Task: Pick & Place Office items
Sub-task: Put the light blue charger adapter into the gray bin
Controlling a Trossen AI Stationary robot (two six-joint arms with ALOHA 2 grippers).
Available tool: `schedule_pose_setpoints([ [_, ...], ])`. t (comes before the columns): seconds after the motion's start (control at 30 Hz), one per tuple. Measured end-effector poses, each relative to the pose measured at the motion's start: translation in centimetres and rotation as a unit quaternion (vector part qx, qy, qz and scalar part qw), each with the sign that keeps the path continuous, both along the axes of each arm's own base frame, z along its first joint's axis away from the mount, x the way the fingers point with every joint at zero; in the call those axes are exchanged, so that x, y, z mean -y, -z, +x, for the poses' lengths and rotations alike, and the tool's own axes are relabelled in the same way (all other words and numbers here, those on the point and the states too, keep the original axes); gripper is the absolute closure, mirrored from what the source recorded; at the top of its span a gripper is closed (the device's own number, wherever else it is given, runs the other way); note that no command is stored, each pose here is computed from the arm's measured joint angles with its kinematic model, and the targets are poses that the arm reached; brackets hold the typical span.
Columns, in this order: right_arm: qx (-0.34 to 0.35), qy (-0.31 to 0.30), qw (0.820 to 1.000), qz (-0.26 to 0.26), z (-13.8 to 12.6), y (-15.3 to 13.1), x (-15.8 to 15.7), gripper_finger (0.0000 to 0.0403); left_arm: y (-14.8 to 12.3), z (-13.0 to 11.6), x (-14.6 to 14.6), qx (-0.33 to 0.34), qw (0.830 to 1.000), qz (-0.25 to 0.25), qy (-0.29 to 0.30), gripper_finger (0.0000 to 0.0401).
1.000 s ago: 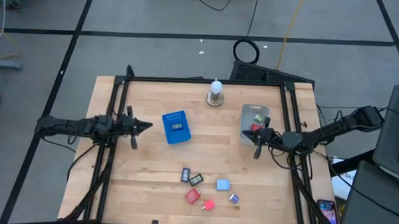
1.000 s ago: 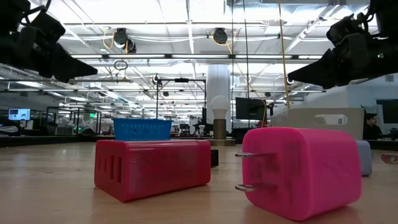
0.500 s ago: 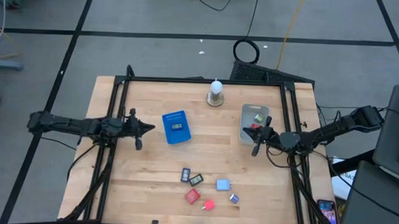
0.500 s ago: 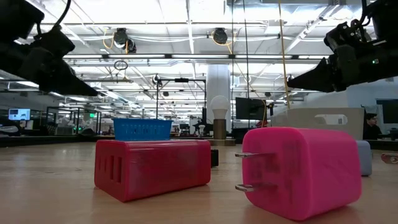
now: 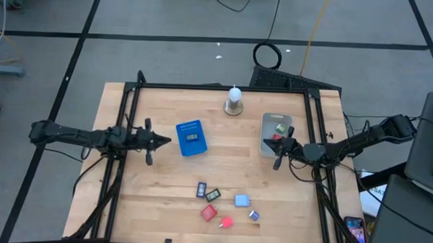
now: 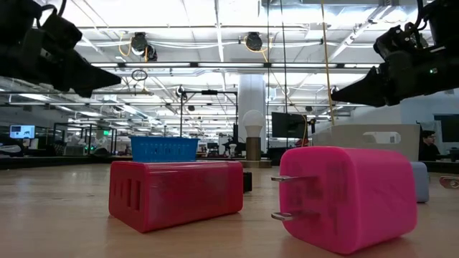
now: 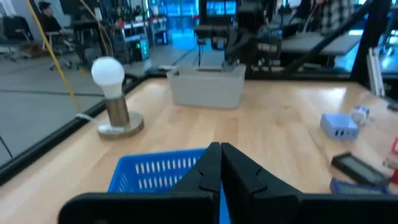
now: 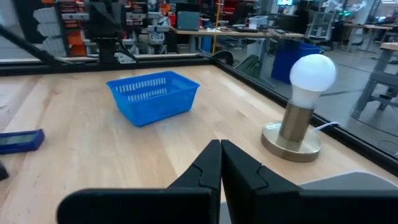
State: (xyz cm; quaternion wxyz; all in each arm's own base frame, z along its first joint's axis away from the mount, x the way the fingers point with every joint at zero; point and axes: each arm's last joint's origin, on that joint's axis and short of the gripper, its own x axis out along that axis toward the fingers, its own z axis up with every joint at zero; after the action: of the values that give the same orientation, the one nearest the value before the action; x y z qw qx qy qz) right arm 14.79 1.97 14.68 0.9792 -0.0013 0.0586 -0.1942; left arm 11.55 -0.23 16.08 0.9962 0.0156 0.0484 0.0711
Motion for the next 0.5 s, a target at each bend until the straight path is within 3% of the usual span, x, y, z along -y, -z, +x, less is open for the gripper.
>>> schedule_pose_setpoints([
  [0.2, -0.005, -0.046, 0.999, -0.002, 0.1, 0.0, -0.3, 0.0403, -0.6, -0.1, -0.1, 0.002, 1.0, 0.004, -0.008, 0.0396],
  [0.5, -0.006, -0.047, 0.999, -0.007, 0.1, 0.0, -0.3, 0.0403, -3.0, -1.8, -0.2, 0.001, 1.0, 0.019, -0.022, 0.0396],
])
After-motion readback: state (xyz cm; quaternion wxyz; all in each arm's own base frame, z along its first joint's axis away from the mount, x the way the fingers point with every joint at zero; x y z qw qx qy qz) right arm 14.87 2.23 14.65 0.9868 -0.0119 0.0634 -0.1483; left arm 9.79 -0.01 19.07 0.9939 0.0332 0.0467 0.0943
